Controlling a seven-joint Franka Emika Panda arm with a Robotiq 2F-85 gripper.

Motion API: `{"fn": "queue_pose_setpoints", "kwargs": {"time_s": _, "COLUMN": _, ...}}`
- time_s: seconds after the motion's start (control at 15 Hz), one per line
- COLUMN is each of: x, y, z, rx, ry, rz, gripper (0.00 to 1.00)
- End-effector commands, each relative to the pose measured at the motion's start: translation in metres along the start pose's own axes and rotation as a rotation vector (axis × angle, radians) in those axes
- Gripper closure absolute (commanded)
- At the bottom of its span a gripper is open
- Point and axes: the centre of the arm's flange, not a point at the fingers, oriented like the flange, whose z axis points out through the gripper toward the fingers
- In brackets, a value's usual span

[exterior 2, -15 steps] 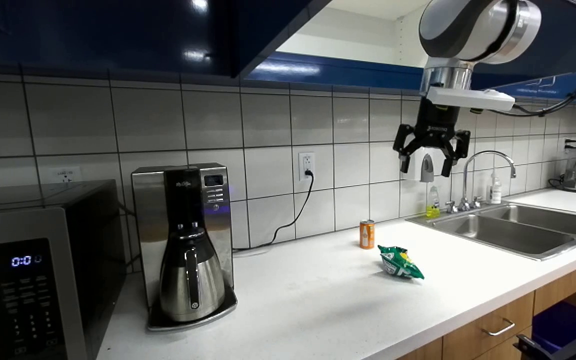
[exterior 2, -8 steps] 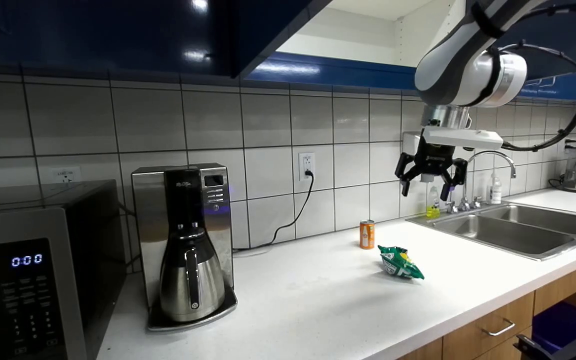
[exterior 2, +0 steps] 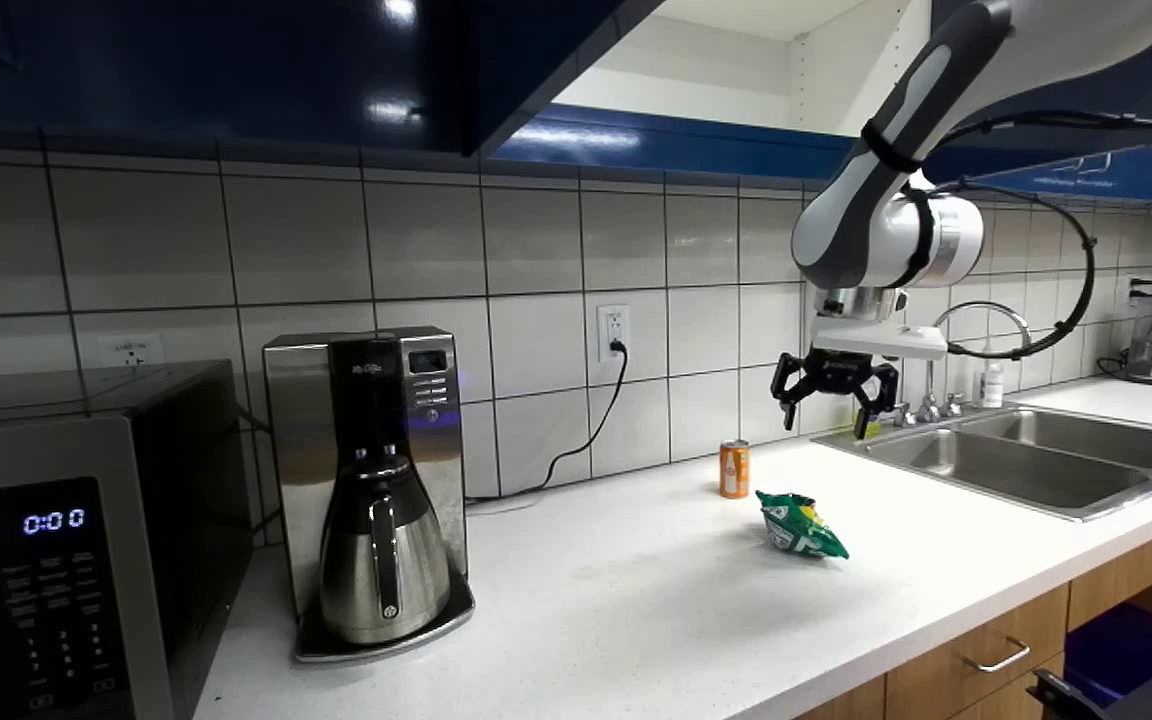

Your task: Pick up the green lays packet and put inside the bottom compartment of the blue cabinet

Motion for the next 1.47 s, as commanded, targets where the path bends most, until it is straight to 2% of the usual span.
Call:
{"fn": "queue_pose_setpoints", "kwargs": {"time_s": 0.0, "x": 0.040, "y": -0.009, "z": 0.024, "rx": -0.021, "ry": 0.012, "rz": 0.047, "gripper": 0.00}}
{"fn": "queue_pose_setpoints", "kwargs": {"time_s": 0.53, "x": 0.063, "y": -0.005, "z": 0.060, "rx": -0.044, "ry": 0.018, "rz": 0.152, "gripper": 0.00}}
{"fn": "queue_pose_setpoints", "kwargs": {"time_s": 1.0, "x": 0.052, "y": 0.004, "z": 0.094, "rx": -0.062, "ry": 0.010, "rz": 0.252, "gripper": 0.00}}
{"fn": "queue_pose_setpoints", "kwargs": {"time_s": 1.4, "x": 0.051, "y": 0.005, "z": 0.119, "rx": -0.080, "ry": 0.023, "rz": 0.283, "gripper": 0.00}}
